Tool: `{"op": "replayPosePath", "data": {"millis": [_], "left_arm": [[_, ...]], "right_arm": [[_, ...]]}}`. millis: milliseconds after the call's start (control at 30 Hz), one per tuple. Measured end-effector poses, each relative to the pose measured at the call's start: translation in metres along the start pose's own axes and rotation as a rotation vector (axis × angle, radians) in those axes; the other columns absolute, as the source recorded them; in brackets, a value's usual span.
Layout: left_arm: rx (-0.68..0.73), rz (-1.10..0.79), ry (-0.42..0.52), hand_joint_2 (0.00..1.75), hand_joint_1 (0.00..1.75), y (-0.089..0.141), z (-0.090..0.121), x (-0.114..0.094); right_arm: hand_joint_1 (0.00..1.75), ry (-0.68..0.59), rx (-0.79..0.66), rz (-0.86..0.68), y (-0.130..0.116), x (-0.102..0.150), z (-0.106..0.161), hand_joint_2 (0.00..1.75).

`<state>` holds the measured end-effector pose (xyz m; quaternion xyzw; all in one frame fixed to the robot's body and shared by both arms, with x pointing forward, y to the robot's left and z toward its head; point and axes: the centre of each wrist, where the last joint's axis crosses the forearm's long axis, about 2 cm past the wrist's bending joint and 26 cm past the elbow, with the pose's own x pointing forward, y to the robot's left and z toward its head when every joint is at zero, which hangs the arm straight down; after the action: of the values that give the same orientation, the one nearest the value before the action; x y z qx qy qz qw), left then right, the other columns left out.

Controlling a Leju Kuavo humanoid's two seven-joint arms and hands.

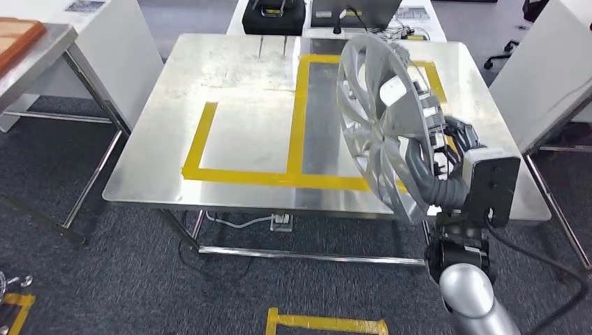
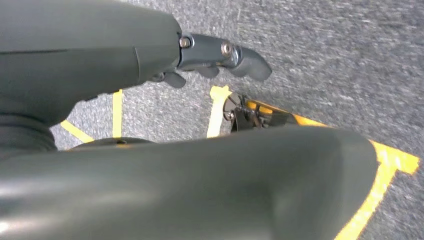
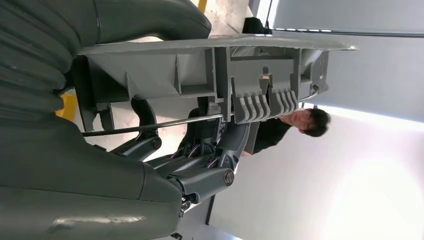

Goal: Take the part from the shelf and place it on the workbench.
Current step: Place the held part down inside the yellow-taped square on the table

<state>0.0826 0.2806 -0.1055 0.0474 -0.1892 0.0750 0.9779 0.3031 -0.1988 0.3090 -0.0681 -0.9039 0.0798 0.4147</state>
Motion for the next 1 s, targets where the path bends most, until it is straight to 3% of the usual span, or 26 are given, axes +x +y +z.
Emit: {"op": "replayPosePath", "data": {"millis": [633, 1000], "left_arm": [[0.003, 0.005, 0.007, 0.0, 0.0, 0.002, 0.0, -0.002], [-0.005, 0.007, 0.006, 0.0, 0.0, 0.0, 0.0, -0.001]], "right_arm": [[1.75, 0.004, -0.01, 0.002, -0.002, -0.001, 0.001, 1.75], [1.75, -0.006, -0.075, 0.012, -0.016, 0.002, -0.004, 1.75]]}}
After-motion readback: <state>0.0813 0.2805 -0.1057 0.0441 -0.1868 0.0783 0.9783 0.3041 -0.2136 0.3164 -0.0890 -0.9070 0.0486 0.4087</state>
